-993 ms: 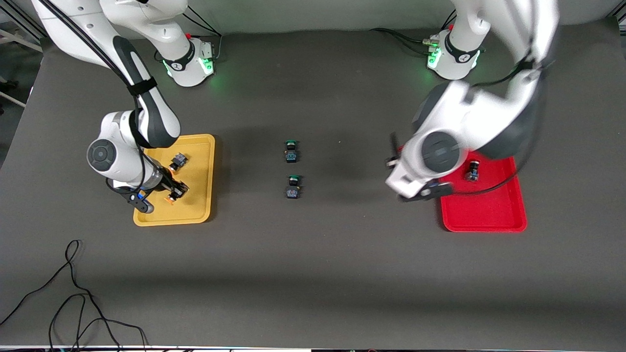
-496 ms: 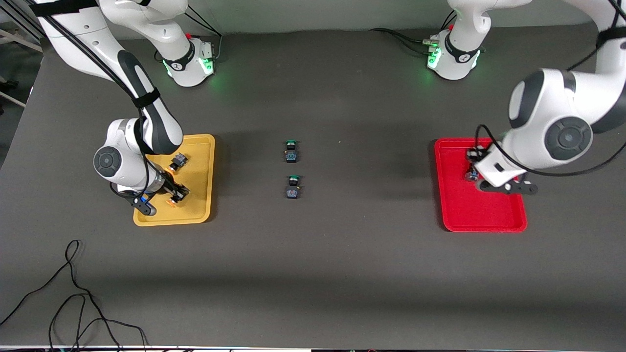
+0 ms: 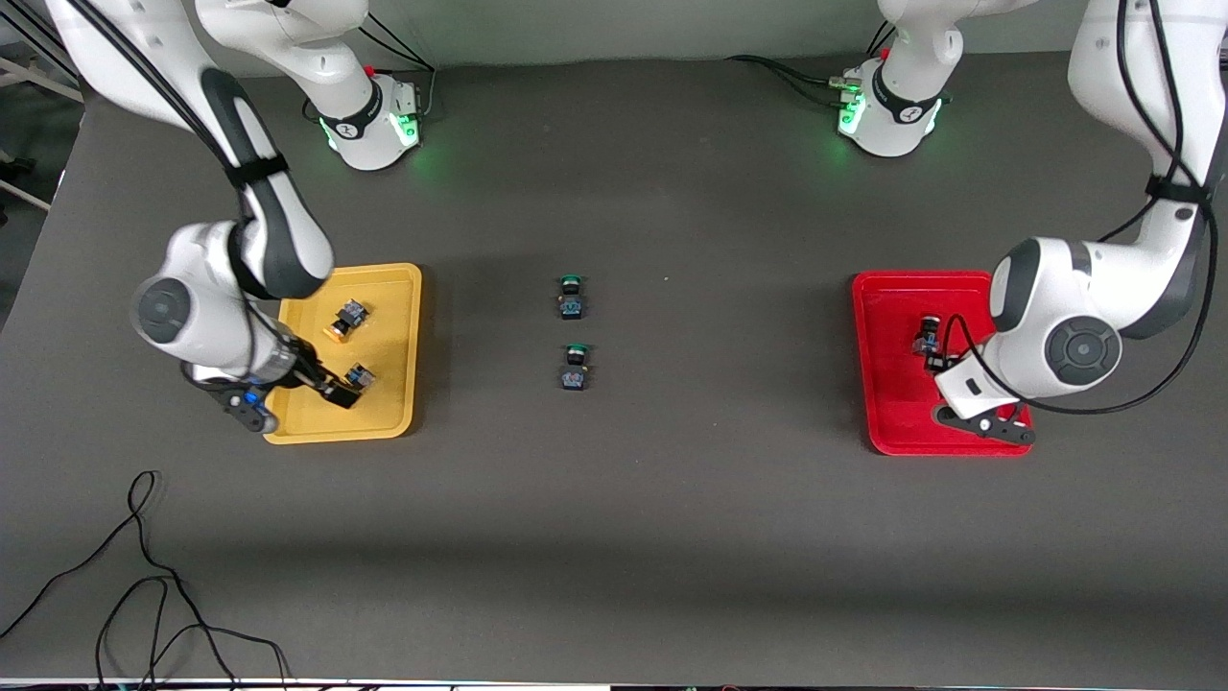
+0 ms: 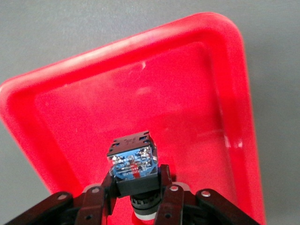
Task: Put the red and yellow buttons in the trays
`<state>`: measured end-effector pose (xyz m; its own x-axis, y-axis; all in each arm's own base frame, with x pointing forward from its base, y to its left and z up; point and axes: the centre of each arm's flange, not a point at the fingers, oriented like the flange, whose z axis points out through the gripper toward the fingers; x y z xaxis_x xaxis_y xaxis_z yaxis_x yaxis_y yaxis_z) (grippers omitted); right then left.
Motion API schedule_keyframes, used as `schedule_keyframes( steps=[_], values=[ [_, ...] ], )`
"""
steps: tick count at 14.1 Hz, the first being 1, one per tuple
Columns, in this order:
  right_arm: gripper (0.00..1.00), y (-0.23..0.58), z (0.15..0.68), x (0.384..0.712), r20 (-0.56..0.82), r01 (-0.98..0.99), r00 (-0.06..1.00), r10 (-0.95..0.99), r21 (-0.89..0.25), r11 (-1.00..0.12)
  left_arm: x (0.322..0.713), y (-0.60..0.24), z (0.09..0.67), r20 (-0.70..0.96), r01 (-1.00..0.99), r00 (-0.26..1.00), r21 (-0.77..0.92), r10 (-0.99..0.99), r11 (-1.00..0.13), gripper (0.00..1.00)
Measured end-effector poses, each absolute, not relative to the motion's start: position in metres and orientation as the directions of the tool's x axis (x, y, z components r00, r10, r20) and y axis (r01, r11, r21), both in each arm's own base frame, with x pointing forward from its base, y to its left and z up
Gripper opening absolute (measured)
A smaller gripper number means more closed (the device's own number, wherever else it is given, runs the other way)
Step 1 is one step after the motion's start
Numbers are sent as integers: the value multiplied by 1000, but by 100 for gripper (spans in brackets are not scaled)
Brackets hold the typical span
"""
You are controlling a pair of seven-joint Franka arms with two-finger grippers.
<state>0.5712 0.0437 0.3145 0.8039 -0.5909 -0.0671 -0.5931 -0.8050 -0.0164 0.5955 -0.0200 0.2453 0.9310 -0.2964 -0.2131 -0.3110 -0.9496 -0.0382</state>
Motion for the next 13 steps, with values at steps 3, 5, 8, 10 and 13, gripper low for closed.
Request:
schedule_keyframes(
  steps=[3, 5, 8, 10, 13],
  values=[
    [100, 45, 408, 563, -74, -516, 856, -512, -45, -856, 597, -7, 218, -213, -318, 928, -23, -306, -948, 40],
    [100, 45, 464, 554, -86, -422, 905, -417, -56, -905, 597, -6, 217, -215, -321, 926, -21, -309, -947, 45],
    [100, 40, 538, 554, -40, -239, 971, -237, -50, -970, 600, -8, 226, -216, -323, 926, -25, -311, -946, 75],
    [100, 28, 568, 554, 14, -150, 988, -151, -39, -988, 601, -11, 259, -262, -325, 916, -35, -305, -945, 97],
    [100, 20, 586, 549, 48, -115, 992, -116, -24, -993, 601, -46, 363, -290, -303, 919, -88, -267, -949, 100]
  ],
)
